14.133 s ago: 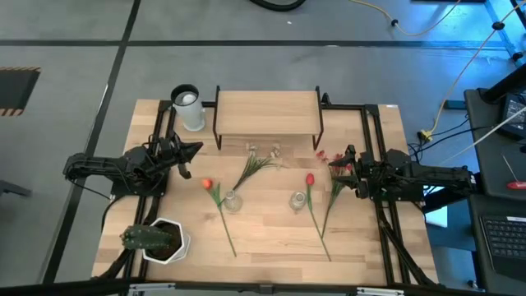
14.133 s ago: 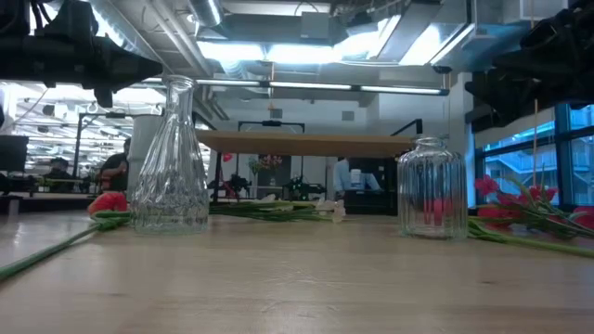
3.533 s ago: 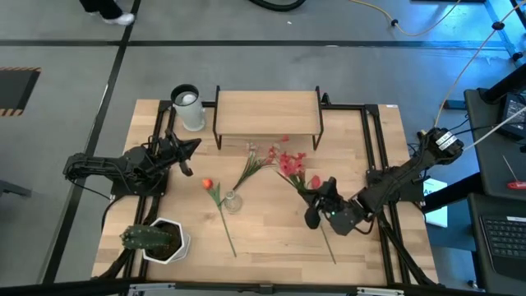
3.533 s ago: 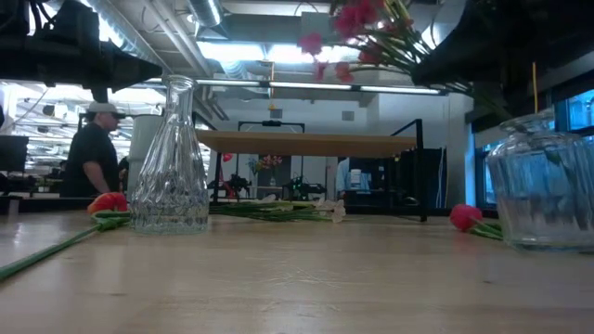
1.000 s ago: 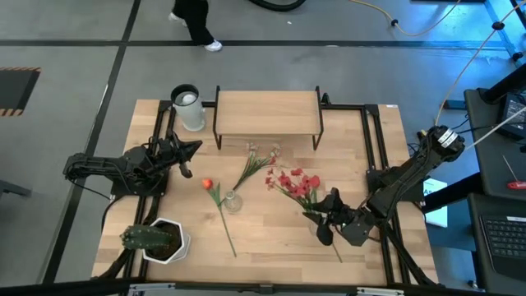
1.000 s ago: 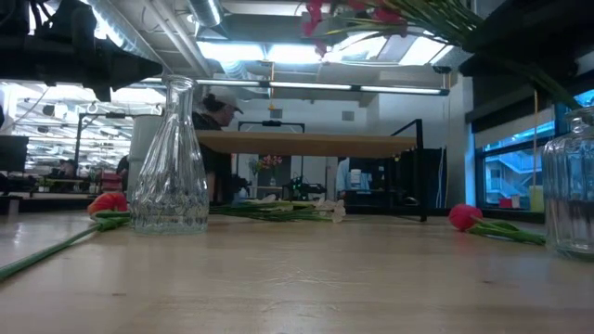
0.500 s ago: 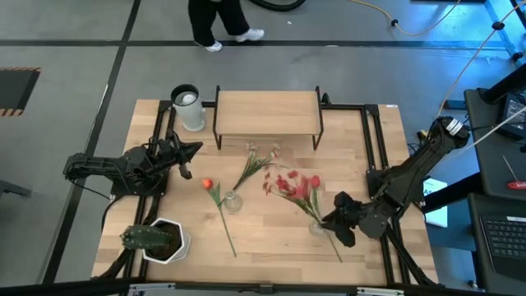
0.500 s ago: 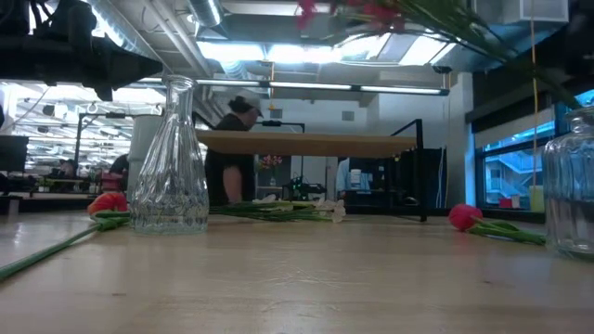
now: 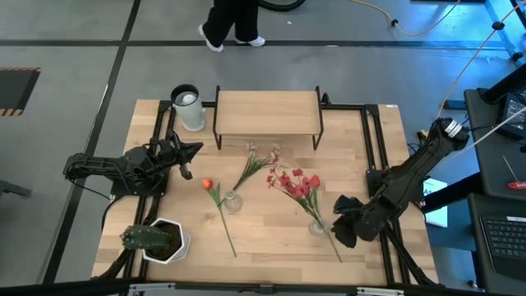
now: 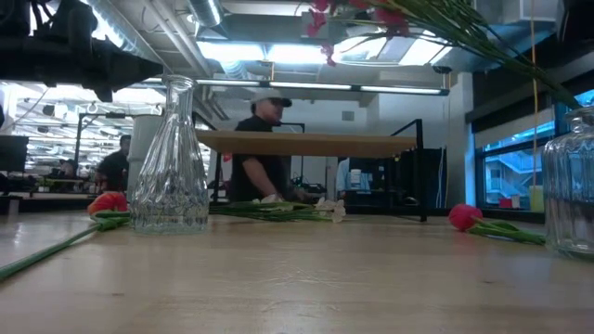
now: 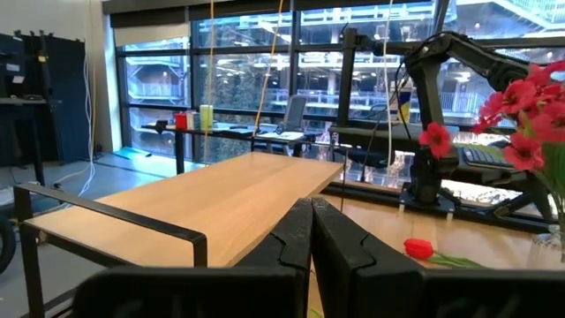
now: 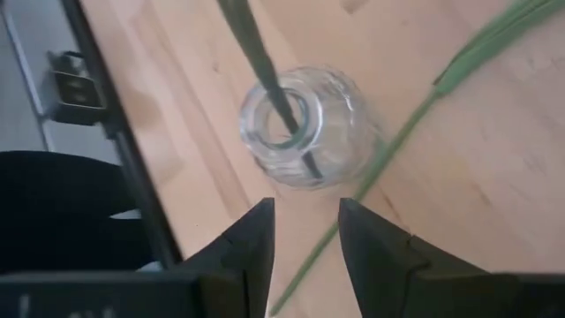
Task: Pick and place flowers into a vace then onto a shelf
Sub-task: Adjust the right transparent vase
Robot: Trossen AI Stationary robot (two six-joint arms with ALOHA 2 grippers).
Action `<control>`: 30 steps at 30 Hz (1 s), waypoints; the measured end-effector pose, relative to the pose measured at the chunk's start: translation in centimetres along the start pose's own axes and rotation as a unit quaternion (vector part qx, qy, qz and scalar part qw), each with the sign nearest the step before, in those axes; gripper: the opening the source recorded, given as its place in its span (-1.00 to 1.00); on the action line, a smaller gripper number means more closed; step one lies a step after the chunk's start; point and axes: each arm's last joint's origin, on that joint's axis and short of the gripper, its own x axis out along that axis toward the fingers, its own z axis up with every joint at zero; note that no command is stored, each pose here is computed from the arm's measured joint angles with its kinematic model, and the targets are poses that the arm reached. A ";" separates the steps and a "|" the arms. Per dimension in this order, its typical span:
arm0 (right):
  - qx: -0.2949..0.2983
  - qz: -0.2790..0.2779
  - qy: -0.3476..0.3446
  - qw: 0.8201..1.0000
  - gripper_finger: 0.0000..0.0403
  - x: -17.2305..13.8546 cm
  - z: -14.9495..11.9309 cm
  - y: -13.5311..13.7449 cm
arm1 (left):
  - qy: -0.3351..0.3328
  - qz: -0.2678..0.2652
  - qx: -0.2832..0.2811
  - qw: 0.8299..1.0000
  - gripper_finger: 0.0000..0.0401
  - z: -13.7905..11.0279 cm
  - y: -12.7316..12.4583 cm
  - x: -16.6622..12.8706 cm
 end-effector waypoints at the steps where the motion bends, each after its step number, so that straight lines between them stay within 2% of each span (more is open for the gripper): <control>1: -0.003 -0.005 0.001 1.000 -0.36 0.3 -0.1 0.0 | 0.004 0.000 0.002 1.000 -0.98 -0.1 0.0 0.0; 5: -0.022 -0.018 0.005 1.000 -0.36 1.8 -0.4 0.3 | 0.012 0.000 0.007 1.000 -0.98 -0.3 0.0 0.0; 14: -0.021 -0.030 0.003 0.999 -0.36 4.9 -0.8 0.7 | 0.015 0.002 0.008 1.000 -0.98 -0.3 0.0 0.0; 23: -0.046 -0.032 -0.026 0.998 -0.36 7.1 1.4 0.6 | 0.016 0.002 0.009 1.000 -0.98 -0.3 0.0 0.0; 30: -0.061 -0.049 -0.040 0.996 -0.36 7.6 3.1 -0.1 | 0.015 0.002 0.008 1.000 -0.98 -0.3 0.0 0.0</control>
